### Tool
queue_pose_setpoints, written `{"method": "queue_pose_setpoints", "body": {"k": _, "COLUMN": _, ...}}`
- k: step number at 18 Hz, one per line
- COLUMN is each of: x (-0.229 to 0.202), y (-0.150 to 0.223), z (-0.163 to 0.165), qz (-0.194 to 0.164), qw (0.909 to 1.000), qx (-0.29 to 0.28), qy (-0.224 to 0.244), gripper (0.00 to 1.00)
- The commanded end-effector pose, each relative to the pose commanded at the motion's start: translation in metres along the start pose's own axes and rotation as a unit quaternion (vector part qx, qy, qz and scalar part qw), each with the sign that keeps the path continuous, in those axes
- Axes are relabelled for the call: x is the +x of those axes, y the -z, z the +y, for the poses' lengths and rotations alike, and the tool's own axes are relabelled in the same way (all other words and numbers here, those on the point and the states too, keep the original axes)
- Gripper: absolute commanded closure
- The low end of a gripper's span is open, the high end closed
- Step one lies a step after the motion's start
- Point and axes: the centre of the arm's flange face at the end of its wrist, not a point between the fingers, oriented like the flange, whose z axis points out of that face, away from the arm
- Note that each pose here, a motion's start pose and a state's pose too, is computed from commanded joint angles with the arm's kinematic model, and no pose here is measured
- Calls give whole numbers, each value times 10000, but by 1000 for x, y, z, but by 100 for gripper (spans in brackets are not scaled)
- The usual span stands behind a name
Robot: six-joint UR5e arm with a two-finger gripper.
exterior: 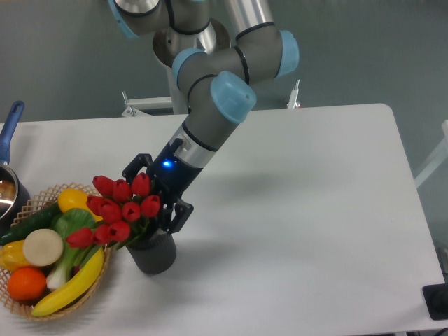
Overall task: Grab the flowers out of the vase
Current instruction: 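Lower the gripper around the tulip stems and close it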
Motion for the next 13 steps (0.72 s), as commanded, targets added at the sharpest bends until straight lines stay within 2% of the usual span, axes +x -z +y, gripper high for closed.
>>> {"method": "queue_pose_setpoints", "body": {"k": 10, "x": -4, "y": -9, "z": 8, "qz": 103, "qw": 9999, "qx": 70, "qy": 77, "gripper": 0}}
{"method": "queue_pose_setpoints", "body": {"k": 12, "x": -4, "y": -8, "z": 6, "qz": 141, "qw": 9997, "qx": 184, "qy": 77, "gripper": 4}}
{"method": "queue_pose_setpoints", "body": {"k": 13, "x": -4, "y": -7, "z": 4, "qz": 149, "qw": 9996, "qx": 215, "qy": 79, "gripper": 15}}
